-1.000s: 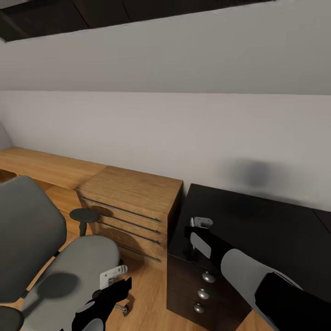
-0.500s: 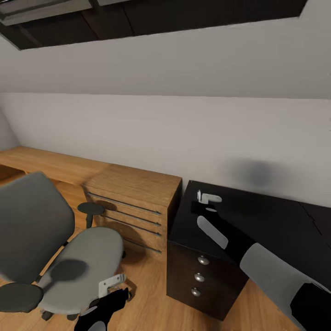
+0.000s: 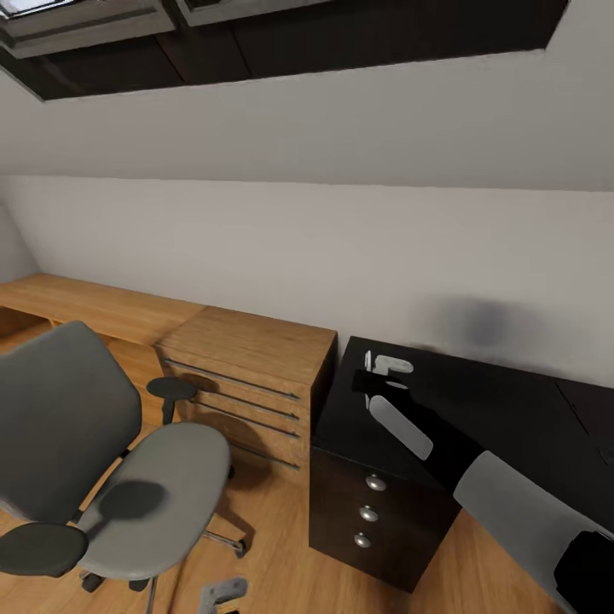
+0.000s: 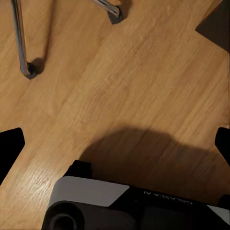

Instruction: In the bedroom, organize the workspace by keeping the computer under the desk, ensuring the monitor is on the desk, placing the keyboard on the desk next to the monitor, placing the mouse on the desk next to the keyboard, moving the folder from the swivel chair onto the desk next to the mouse, stacking the notebook on top of the folder with the pen on top of the notebook, and positioning the swivel chair next to the desk.

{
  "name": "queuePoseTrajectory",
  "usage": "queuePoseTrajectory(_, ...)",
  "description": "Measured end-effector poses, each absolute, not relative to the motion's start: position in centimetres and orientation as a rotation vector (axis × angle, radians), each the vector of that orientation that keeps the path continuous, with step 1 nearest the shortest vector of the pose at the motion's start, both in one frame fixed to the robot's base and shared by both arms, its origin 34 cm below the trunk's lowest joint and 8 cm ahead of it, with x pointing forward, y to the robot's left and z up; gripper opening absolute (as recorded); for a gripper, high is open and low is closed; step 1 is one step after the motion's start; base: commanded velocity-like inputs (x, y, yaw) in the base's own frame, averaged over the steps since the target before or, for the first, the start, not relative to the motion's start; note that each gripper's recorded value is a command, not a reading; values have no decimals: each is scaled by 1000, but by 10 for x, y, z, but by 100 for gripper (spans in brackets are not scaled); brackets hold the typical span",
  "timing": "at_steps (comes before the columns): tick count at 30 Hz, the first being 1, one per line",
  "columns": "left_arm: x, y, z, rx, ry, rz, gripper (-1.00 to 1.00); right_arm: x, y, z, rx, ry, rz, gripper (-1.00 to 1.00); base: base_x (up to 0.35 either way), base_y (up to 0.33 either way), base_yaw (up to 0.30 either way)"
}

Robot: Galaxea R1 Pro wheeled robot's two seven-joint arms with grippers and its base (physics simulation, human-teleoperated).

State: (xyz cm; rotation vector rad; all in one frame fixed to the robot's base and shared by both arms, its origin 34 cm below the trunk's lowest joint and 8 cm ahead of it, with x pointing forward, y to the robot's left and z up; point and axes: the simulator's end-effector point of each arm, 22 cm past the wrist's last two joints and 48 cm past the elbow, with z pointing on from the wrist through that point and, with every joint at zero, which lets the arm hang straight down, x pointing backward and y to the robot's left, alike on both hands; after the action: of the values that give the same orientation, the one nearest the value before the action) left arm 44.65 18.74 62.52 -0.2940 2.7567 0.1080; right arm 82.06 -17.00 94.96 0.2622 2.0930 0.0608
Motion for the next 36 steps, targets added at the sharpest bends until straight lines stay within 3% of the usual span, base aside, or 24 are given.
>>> queuePoseTrajectory(27,414,208,623,-299,2806,77,100,816,-167,986,267,2088,63,-100,0,0,-39)
queuePoseTrajectory(36,399,220,624,-310,2833,124,100,815,-173,996,275,2087,56,-100,0,0,-201)
